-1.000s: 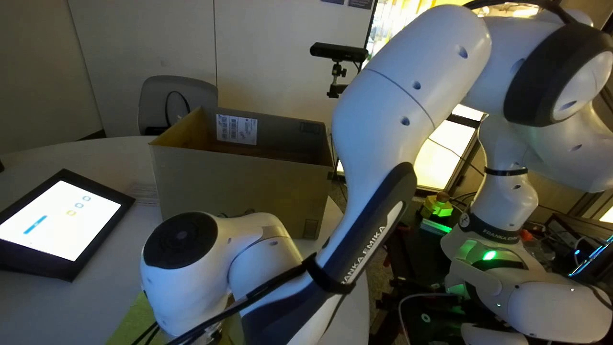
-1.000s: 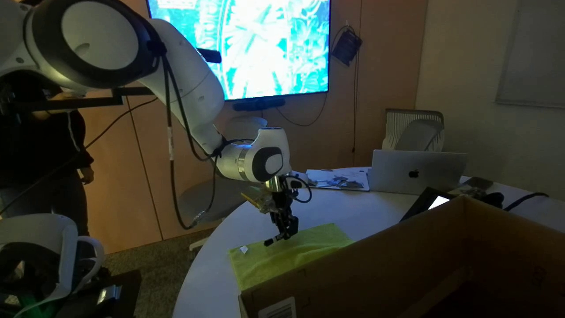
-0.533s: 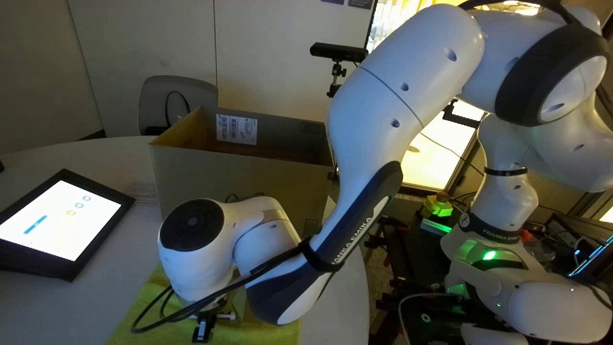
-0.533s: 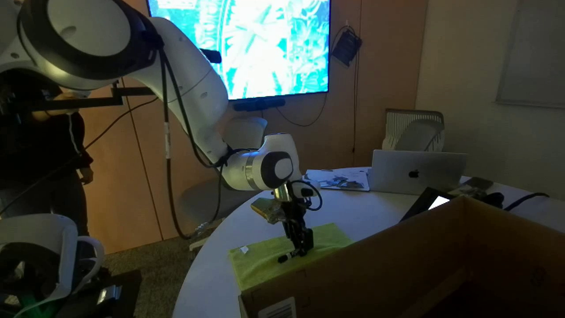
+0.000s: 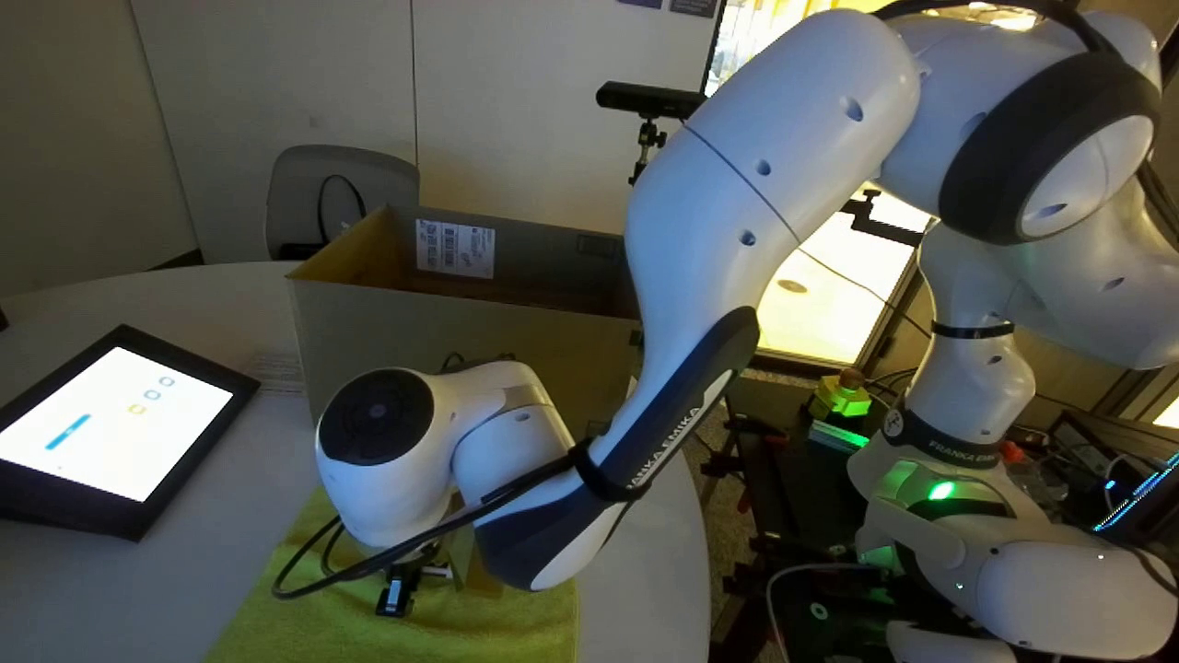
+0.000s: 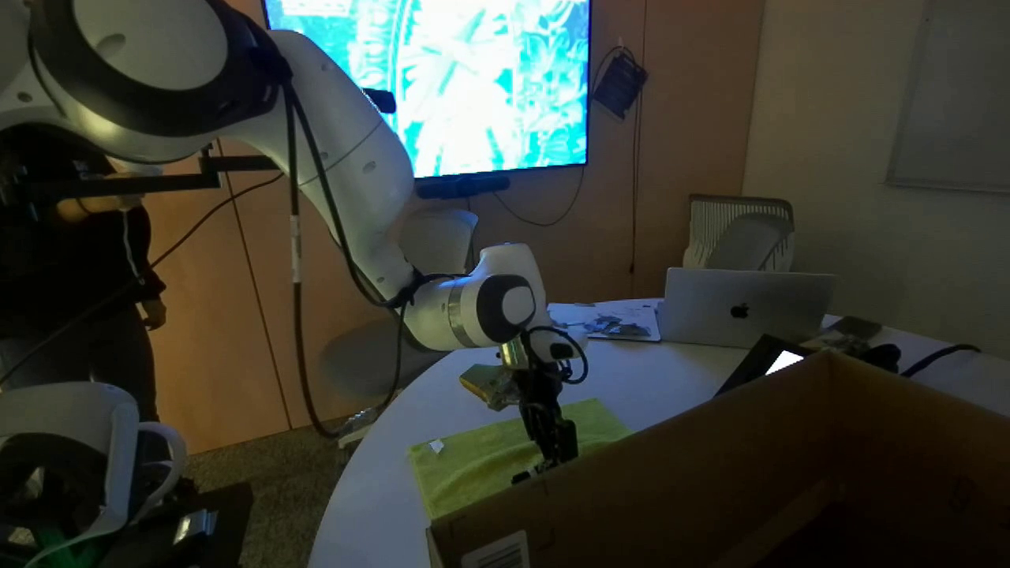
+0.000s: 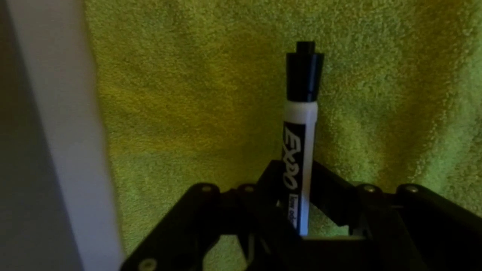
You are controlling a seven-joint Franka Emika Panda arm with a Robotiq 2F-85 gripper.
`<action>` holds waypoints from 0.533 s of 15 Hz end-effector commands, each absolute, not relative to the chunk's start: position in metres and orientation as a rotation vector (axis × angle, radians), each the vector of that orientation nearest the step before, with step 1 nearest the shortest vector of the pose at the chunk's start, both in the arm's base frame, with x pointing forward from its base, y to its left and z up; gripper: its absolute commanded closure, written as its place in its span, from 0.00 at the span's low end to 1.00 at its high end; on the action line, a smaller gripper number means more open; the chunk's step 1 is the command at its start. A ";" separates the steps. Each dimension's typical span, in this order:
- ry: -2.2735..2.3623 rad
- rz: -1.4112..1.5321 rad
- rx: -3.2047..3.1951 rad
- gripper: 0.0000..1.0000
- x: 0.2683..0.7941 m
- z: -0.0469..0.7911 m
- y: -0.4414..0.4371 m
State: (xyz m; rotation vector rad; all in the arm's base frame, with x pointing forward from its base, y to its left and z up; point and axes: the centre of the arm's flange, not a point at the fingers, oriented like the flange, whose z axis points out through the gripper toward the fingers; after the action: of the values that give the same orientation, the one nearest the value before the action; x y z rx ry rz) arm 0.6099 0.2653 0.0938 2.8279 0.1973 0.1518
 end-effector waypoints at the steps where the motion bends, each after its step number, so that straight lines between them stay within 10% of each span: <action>1: 0.171 0.167 2.806 0.81 0.603 0.098 0.261; 8: 0.126 0.171 2.813 0.26 0.599 0.100 0.259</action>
State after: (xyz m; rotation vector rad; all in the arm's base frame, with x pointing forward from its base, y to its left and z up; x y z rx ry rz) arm 0.6081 0.2605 0.0909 2.8223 0.1533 0.1483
